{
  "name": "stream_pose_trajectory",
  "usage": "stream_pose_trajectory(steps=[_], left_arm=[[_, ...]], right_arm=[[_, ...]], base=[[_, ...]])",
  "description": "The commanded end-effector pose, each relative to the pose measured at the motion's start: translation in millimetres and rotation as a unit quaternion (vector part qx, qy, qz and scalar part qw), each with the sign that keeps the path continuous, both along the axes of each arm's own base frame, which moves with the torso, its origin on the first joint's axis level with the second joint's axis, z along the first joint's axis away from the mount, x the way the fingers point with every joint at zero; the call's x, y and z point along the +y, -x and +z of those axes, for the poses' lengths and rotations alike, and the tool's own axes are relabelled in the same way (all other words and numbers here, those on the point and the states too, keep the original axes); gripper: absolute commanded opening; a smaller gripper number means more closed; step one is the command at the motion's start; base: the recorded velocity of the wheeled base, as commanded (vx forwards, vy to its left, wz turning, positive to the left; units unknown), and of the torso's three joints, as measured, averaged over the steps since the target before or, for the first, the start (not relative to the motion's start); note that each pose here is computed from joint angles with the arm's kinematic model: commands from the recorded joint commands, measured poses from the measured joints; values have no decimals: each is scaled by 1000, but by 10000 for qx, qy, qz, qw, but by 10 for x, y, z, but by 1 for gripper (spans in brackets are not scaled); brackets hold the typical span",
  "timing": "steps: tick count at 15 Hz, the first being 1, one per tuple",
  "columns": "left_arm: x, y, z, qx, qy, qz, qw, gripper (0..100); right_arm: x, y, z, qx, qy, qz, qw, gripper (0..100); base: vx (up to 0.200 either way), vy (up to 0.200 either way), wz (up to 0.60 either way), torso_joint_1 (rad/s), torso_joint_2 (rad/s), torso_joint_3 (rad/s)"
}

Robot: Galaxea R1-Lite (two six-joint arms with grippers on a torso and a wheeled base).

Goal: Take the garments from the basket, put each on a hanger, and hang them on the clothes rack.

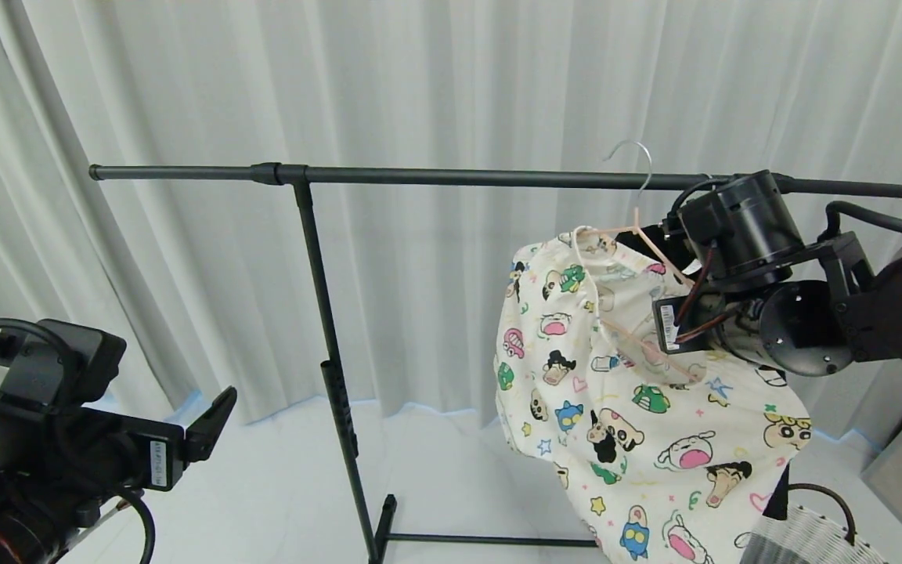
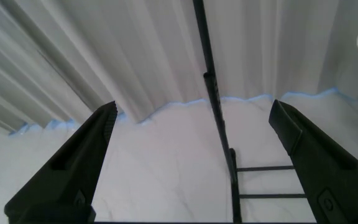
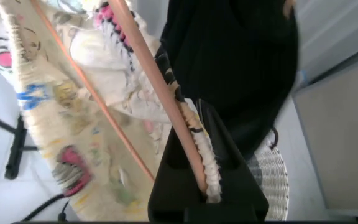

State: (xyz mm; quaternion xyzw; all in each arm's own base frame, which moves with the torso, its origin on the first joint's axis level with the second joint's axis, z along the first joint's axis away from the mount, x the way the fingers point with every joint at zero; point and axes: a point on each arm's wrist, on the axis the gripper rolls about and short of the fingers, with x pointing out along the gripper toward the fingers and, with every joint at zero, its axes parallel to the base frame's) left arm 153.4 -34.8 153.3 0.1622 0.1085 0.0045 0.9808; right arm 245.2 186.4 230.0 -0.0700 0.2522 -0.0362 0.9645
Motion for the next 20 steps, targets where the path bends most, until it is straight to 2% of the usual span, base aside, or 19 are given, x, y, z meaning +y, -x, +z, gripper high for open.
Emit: stream_pose_trajectory(steps=[1,10,20], left_arm=[[-13,5,3,-12,0,-44,10000,100],[-86,27,6,-19,3,-290,9996,100],[-102,25,11,-27,5,-336,9994,100]], right_arm=[[-7,8,24,-34,-27,-1,10000,0],[-20,31,53,-69,-50,10,10000,0],[4,-274,-309,371,289,-255,9986,0]], base=[[200,0,0,12,2,-2],[200,0,0,3,3,4],[0,0,0,0,0,0]])
